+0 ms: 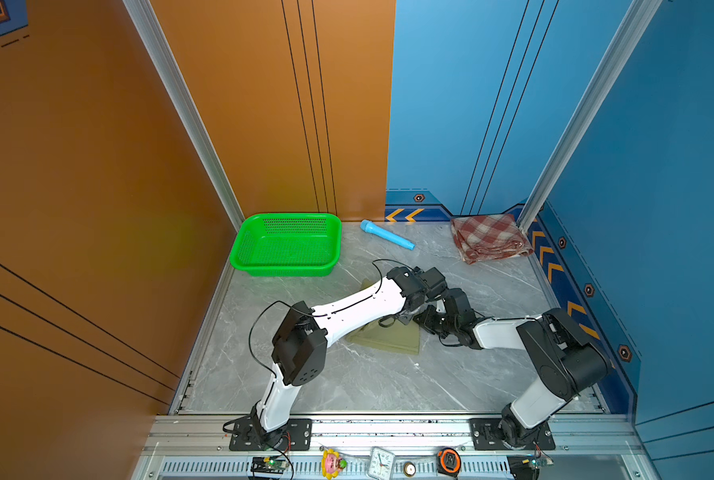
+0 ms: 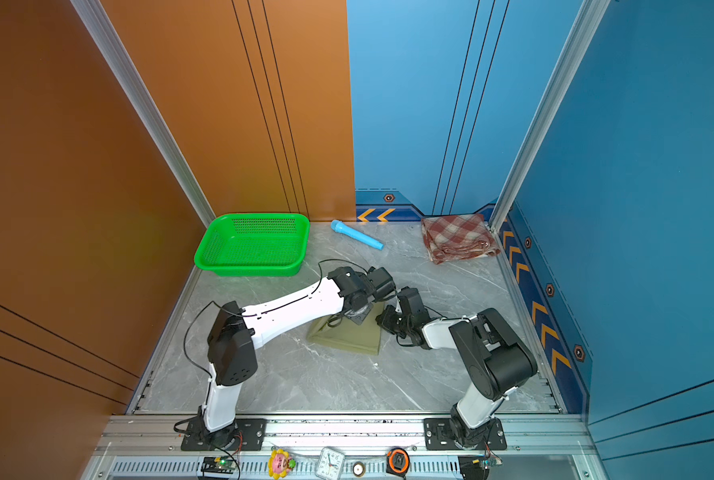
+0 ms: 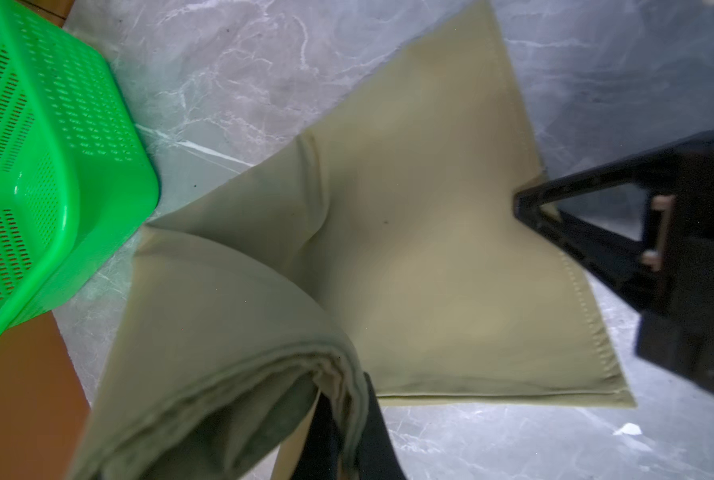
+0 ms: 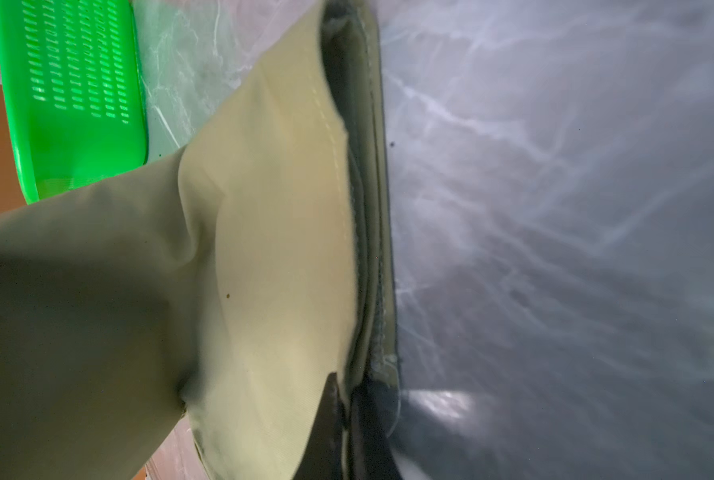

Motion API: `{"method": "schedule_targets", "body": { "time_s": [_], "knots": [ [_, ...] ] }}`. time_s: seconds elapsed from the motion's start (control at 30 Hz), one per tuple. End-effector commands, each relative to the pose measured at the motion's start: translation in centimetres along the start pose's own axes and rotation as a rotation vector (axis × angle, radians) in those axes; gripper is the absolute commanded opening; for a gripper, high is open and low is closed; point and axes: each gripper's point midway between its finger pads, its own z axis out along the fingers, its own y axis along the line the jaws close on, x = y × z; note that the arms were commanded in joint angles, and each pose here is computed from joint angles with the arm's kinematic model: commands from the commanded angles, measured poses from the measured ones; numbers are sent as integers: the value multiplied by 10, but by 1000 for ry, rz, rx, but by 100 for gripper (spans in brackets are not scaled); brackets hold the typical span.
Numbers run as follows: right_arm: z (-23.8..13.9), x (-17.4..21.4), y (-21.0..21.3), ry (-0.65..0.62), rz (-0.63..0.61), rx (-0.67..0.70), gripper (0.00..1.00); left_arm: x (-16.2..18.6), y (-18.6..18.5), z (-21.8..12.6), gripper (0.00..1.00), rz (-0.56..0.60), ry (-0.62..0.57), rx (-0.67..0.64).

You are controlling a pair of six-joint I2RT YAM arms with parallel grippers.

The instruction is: Fold and stack the skirts

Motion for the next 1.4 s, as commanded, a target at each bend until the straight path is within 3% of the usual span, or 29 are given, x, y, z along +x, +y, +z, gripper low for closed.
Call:
{"method": "schedule_targets", "body": {
  "time_s": [0.0,0.17,0.3,0.57,0.67,0.87,0.97,1.07,1.13,1.37],
  "knots": [
    [2,10,-19,-11,58,44,1,-1,-18,3,0,-3,32,38],
    [-6,15,-27,-30,64,46,12,-7,-43,14,0,-3,48,80],
    [-12,17,-33,-46,61,53,16,-14,-37,0,0,-38,16,100],
    [-13,13,-36,-36,18,103,13,-9,46,-60,0,-208,-88,133],
    [-23,9,-37,-42,3,124,5,11,78,-63,0,-304,-91,161],
    [-63,0,-38,-10,-71,248,5,68,114,-45,0,-486,-62,210],
    [-81,-8,-32,-29,-119,282,15,97,117,-30,0,-547,-32,226],
    [-93,-11,-26,-17,-162,315,42,120,116,-13,0,-602,-10,241],
    [-98,-15,-16,-30,-189,316,52,132,117,-4,0,-627,7,234],
    [-81,-15,61,-146,-210,111,55,147,111,9,0,-639,20,220]
  ]
}}
